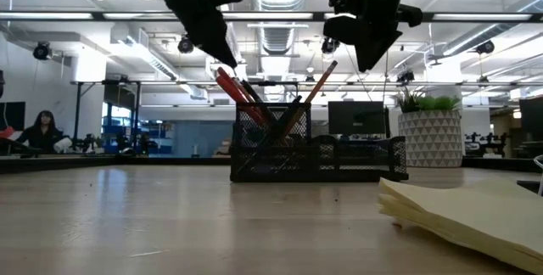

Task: Pick and place office supplies into organizer
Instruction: Put the pen into the top left section of the desk organizer

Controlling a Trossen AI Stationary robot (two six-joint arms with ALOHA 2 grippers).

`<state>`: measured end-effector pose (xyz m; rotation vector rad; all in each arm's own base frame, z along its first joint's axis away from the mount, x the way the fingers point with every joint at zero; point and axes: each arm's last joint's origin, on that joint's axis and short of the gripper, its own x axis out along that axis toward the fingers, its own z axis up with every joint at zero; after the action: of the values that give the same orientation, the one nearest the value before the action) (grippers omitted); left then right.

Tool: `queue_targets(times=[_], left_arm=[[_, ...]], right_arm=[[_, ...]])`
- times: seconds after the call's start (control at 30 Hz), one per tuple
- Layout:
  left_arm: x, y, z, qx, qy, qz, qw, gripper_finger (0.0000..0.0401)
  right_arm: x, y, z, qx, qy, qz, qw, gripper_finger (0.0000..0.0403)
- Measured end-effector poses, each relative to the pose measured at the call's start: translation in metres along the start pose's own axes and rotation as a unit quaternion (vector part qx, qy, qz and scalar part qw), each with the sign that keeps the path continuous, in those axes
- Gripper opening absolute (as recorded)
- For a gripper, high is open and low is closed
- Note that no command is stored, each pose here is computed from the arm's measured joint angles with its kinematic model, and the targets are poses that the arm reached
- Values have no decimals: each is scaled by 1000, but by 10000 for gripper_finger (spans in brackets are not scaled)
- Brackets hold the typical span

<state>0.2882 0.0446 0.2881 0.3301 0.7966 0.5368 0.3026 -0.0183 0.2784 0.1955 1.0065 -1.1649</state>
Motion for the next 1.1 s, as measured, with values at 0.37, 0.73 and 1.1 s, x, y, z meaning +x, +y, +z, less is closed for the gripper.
queue_targets(times=[0.37,0.73,1.1], left_arm=[[16,-18,-6,-68,-26,-46,996,1],[11,-34,-3,-80,-39,-172,981,1],[10,-36,-10,-70,-18,-173,982,1]], right_arm=[[7,2,-5,13,-17,-16,1000,77],[15,-2,-3,1,-12,-30,999,77],[17,-3,-1,1,-12,-30,999,77]])
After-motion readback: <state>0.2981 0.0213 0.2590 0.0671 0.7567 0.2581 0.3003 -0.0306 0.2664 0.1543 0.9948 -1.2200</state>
